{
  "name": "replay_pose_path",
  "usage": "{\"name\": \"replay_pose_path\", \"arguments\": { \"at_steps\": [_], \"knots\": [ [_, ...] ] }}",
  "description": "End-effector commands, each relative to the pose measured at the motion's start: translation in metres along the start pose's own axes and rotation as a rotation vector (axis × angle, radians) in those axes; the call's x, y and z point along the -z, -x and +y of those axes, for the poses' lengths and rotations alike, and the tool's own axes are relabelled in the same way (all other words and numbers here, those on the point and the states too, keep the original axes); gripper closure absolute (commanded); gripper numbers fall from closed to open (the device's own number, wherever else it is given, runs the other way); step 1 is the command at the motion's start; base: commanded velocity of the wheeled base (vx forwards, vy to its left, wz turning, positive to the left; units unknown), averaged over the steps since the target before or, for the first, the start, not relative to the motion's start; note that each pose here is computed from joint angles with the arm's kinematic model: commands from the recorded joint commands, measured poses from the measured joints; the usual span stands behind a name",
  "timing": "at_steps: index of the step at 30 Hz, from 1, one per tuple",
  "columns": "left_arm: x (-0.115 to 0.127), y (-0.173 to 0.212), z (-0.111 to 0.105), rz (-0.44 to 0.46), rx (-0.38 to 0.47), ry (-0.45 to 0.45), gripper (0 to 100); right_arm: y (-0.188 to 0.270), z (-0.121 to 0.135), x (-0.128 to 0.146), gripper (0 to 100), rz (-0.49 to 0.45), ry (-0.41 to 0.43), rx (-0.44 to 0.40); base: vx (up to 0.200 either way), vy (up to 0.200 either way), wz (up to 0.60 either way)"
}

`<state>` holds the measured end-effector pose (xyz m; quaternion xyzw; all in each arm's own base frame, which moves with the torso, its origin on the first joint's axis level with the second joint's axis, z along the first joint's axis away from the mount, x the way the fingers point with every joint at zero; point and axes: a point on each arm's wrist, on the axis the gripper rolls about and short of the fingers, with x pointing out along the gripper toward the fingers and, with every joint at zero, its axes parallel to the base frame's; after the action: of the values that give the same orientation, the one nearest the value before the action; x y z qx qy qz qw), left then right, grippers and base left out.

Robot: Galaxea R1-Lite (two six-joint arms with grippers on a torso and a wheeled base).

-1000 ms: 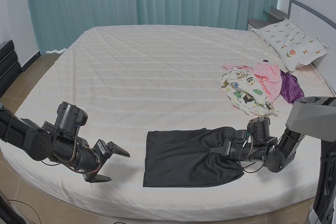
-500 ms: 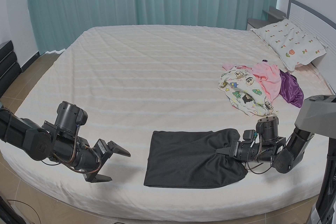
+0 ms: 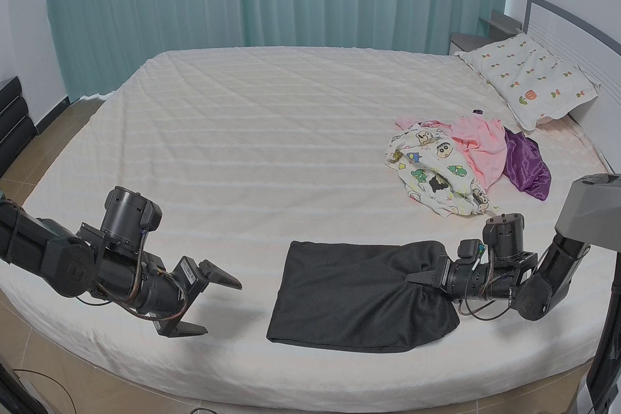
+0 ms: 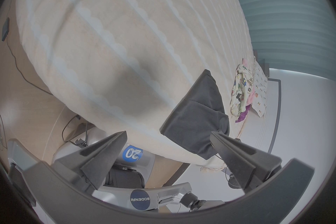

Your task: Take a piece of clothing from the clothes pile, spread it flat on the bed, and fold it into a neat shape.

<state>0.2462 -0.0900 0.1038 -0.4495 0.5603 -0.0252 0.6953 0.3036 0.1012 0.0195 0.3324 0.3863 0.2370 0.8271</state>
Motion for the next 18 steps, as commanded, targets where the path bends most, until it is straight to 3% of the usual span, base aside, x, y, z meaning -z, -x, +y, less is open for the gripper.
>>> {"name": "replay_pose_path", "arguments": {
  "at_steps": [1, 18],
  "knots": [
    [0.000, 0.000, 0.000, 0.000, 0.001, 0.000, 0, 0.003, 0.000, 0.002, 100, 0.002, 0.000, 0.003, 0.000, -0.200, 0.00],
    [0.000, 0.000, 0.000, 0.002, -0.001, 0.002, 0, 0.018, -0.004, 0.000, 100, -0.015, -0.013, 0.019, 0.000, -0.200, 0.00]
  ]
}}
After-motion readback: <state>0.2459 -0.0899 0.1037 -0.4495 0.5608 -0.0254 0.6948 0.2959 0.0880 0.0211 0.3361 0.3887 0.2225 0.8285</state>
